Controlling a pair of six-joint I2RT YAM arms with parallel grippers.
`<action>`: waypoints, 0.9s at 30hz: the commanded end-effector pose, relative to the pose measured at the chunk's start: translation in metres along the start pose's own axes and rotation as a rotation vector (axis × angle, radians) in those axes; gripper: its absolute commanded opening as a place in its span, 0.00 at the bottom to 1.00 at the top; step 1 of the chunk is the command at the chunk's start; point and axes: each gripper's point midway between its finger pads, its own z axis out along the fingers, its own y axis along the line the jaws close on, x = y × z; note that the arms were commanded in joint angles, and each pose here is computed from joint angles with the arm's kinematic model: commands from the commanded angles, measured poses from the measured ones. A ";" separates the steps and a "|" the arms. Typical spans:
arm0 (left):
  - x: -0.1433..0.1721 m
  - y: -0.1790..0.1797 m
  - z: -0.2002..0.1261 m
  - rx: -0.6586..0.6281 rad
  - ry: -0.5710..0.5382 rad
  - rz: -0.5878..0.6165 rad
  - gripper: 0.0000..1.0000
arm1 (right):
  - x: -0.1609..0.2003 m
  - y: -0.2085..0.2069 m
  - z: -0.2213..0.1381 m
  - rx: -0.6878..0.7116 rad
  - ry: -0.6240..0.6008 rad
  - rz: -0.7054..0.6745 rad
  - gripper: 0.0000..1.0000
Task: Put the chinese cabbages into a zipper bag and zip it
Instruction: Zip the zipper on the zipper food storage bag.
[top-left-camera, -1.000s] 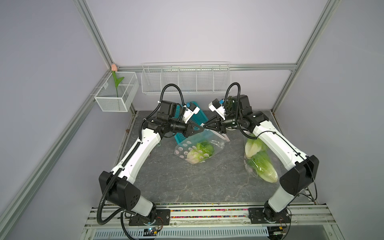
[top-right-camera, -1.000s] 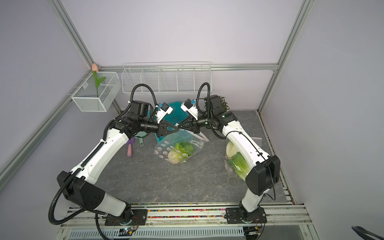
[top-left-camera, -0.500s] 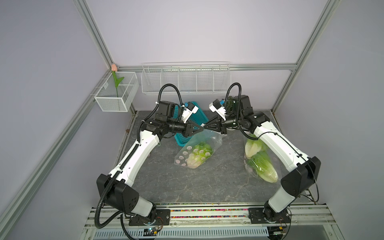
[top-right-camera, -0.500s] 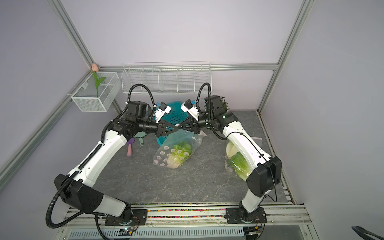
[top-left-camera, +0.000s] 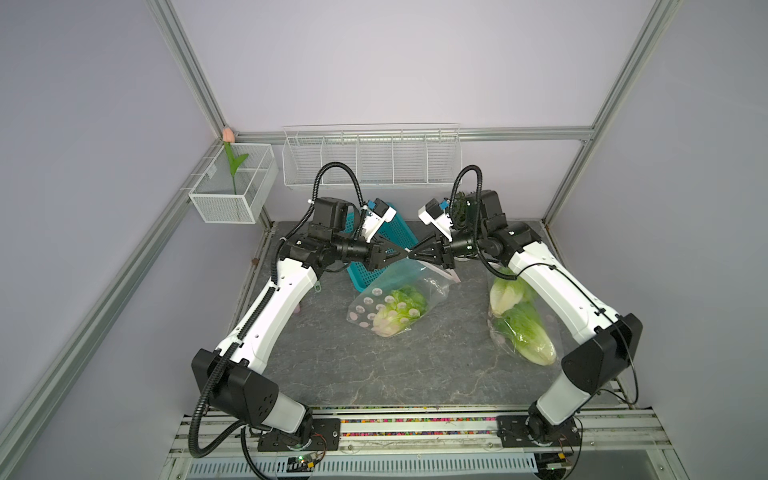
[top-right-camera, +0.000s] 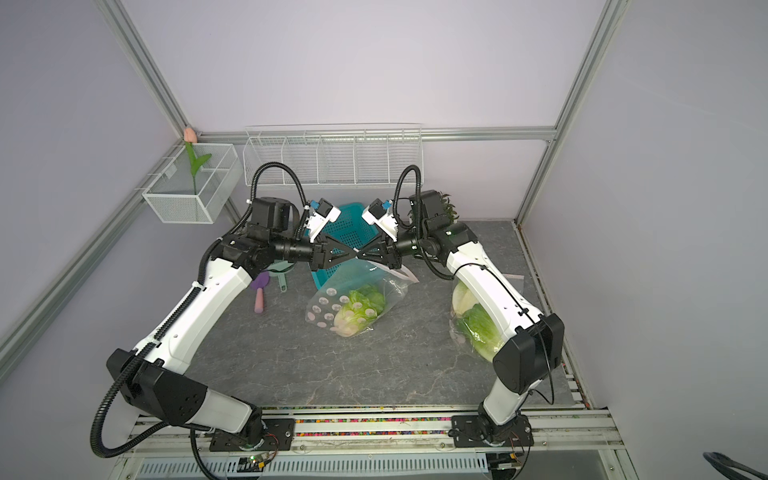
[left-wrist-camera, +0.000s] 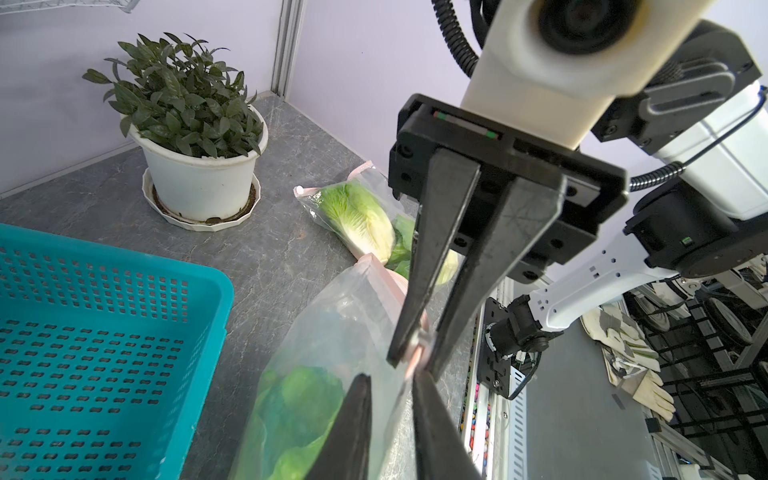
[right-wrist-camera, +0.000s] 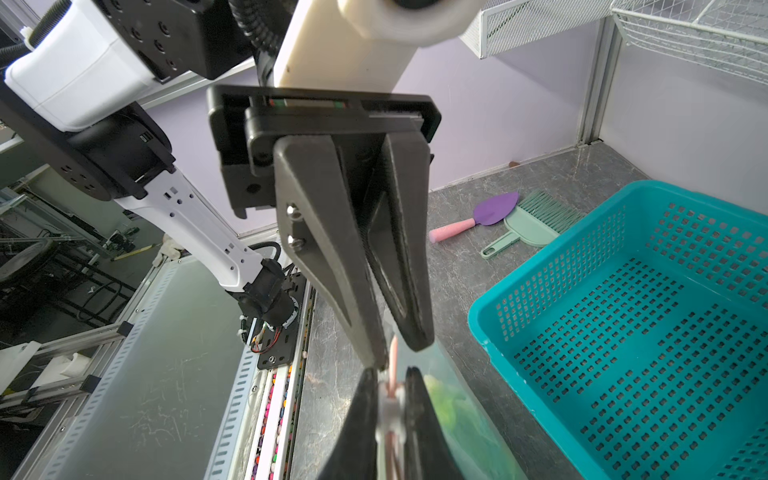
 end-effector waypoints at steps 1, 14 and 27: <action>0.001 -0.009 0.008 0.045 0.022 0.026 0.21 | -0.010 0.009 -0.001 -0.023 -0.017 -0.046 0.07; -0.029 -0.004 -0.039 -0.053 -0.163 0.002 0.00 | 0.016 -0.010 -0.023 0.067 0.000 0.013 0.07; -0.007 0.049 -0.087 -0.333 -0.213 -0.133 0.00 | 0.059 -0.016 -0.060 0.191 -0.016 0.140 0.07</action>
